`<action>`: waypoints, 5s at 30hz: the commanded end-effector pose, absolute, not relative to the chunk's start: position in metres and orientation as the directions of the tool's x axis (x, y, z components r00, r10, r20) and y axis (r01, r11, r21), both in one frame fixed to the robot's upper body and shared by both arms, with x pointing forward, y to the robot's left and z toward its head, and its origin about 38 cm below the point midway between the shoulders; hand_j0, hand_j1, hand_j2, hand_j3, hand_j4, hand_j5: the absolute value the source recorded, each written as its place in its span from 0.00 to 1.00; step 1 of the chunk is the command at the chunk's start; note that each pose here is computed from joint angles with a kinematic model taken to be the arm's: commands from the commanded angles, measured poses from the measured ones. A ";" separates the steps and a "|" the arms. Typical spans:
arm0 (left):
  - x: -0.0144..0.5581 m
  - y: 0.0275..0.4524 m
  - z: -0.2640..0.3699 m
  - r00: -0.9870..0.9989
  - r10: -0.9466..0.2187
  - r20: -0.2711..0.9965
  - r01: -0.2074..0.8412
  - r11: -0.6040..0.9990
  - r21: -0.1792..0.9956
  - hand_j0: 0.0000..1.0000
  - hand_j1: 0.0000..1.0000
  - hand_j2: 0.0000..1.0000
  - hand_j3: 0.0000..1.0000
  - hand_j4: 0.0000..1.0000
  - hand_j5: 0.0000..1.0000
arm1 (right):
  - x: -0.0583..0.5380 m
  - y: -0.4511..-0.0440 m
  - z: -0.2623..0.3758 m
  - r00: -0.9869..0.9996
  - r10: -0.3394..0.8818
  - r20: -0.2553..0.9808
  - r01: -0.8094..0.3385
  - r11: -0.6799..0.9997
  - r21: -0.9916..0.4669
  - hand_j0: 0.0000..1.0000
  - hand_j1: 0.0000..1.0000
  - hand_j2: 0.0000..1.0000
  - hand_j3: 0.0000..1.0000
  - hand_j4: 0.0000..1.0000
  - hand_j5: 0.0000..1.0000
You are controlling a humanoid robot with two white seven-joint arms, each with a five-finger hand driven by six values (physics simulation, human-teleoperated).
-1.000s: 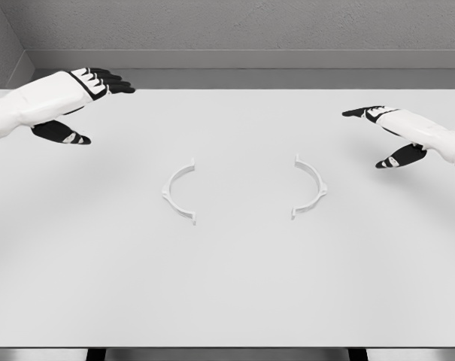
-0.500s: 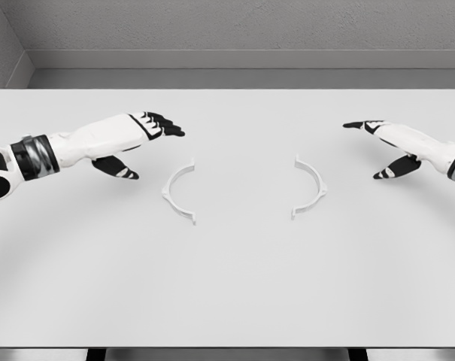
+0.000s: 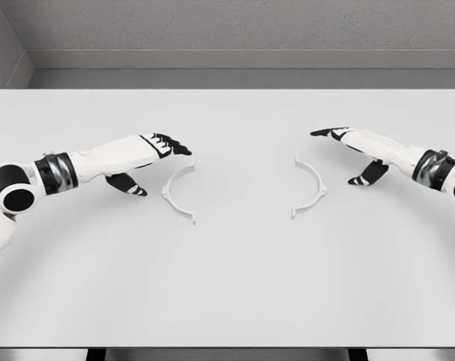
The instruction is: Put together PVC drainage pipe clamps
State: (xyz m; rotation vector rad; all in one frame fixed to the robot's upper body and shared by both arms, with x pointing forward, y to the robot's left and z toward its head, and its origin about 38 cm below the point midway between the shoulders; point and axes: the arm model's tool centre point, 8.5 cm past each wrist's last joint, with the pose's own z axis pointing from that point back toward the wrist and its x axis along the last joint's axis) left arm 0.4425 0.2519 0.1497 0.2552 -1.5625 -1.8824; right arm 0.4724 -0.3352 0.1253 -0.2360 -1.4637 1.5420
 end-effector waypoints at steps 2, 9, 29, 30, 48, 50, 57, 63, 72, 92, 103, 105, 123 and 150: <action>0.444 0.247 0.146 -0.758 -0.599 0.258 0.365 -0.063 0.929 1.00 1.00 1.00 1.00 1.00 1.00 | 0.474 -0.324 0.125 -0.532 0.706 0.468 -0.498 0.186 -0.847 1.00 1.00 1.00 1.00 1.00 1.00; 0.445 0.235 0.141 -0.761 -0.588 0.275 0.373 -0.049 0.927 1.00 1.00 1.00 1.00 1.00 1.00 | 0.476 -0.310 0.127 -0.557 0.685 0.470 -0.498 0.178 -0.849 1.00 1.00 1.00 1.00 1.00 1.00; 0.446 0.214 0.140 -0.779 -0.561 0.278 0.365 -0.046 0.930 1.00 1.00 1.00 1.00 1.00 1.00 | 0.478 -0.275 0.129 -0.606 0.633 0.481 -0.496 0.171 -0.851 1.00 1.00 1.00 1.00 1.00 1.00; 0.446 0.214 0.140 -0.780 -0.564 0.270 0.362 -0.054 0.931 1.00 1.00 1.00 1.00 1.00 1.00 | 0.477 -0.274 0.128 -0.607 0.632 0.482 -0.497 0.170 -0.851 1.00 1.00 1.00 1.00 1.00 1.00; 0.452 0.179 0.149 -0.814 -0.524 0.252 0.324 -0.050 0.945 1.00 1.00 1.00 1.00 1.00 1.00 | 0.500 -0.294 0.133 -0.551 0.698 0.457 -0.493 0.169 -0.853 1.00 1.00 1.00 1.00 1.00 1.00; 0.453 0.178 0.150 -0.816 -0.524 0.246 0.320 -0.053 0.946 1.00 1.00 1.00 1.00 1.00 1.00 | 0.501 -0.296 0.129 -0.542 0.705 0.458 -0.499 0.169 -0.850 1.00 1.00 1.00 1.00 1.00 1.00; 0.453 0.163 0.151 -0.826 -0.507 0.248 0.313 -0.047 0.948 1.00 1.00 1.00 1.00 1.00 1.00 | 0.514 -0.280 0.126 -0.528 0.706 0.473 -0.510 0.182 -0.841 1.00 1.00 1.00 1.00 1.00 1.00; 0.459 0.170 0.159 -0.823 -0.519 0.231 0.298 -0.048 0.953 1.00 1.00 1.00 1.00 1.00 1.00 | 0.515 -0.261 0.124 -0.552 0.692 0.465 -0.511 0.159 -0.845 1.00 1.00 1.00 1.00 1.00 1.00; 0.463 0.189 0.139 -0.787 -0.571 0.235 0.340 -0.083 0.937 1.00 1.00 1.00 1.00 1.00 1.00 | 0.518 -0.254 0.129 -0.567 0.683 0.460 -0.503 0.156 -0.850 1.00 1.00 1.00 1.00 1.00 1.00; 0.463 0.168 0.136 -0.802 -0.547 0.240 0.339 -0.086 0.937 1.00 1.00 1.00 1.00 1.00 1.00 | 0.520 -0.217 0.129 -0.606 0.642 0.470 -0.514 0.135 -0.847 1.00 1.00 1.00 1.00 1.00 1.00; 0.464 0.157 0.137 -0.809 -0.537 0.238 0.333 -0.086 0.939 1.00 1.00 1.00 1.00 1.00 1.00 | 0.523 -0.301 0.152 -0.524 0.735 0.430 -0.453 0.187 -0.871 1.00 1.00 1.00 1.00 1.00 1.00; 0.464 0.155 0.137 -0.811 -0.534 0.240 0.333 -0.084 0.939 1.00 1.00 1.00 1.00 1.00 1.00 | 0.516 -0.301 0.138 -0.513 0.735 0.444 -0.477 0.186 -0.859 1.00 1.00 1.00 1.00 1.00 1.00; 0.469 0.122 0.146 -0.840 -0.493 0.226 0.309 -0.092 0.947 1.00 1.00 1.00 1.00 1.00 1.00 | 0.482 -0.292 0.158 -0.631 0.679 0.375 -0.420 0.108 -0.901 1.00 1.00 1.00 1.00 1.00 1.00; 0.469 0.419 0.246 -0.508 -0.856 0.101 0.223 -0.018 0.975 1.00 1.00 1.00 1.00 1.00 1.00 | 0.464 -0.270 0.148 -0.669 0.632 0.392 -0.431 0.100 -0.897 1.00 1.00 1.00 1.00 1.00 1.00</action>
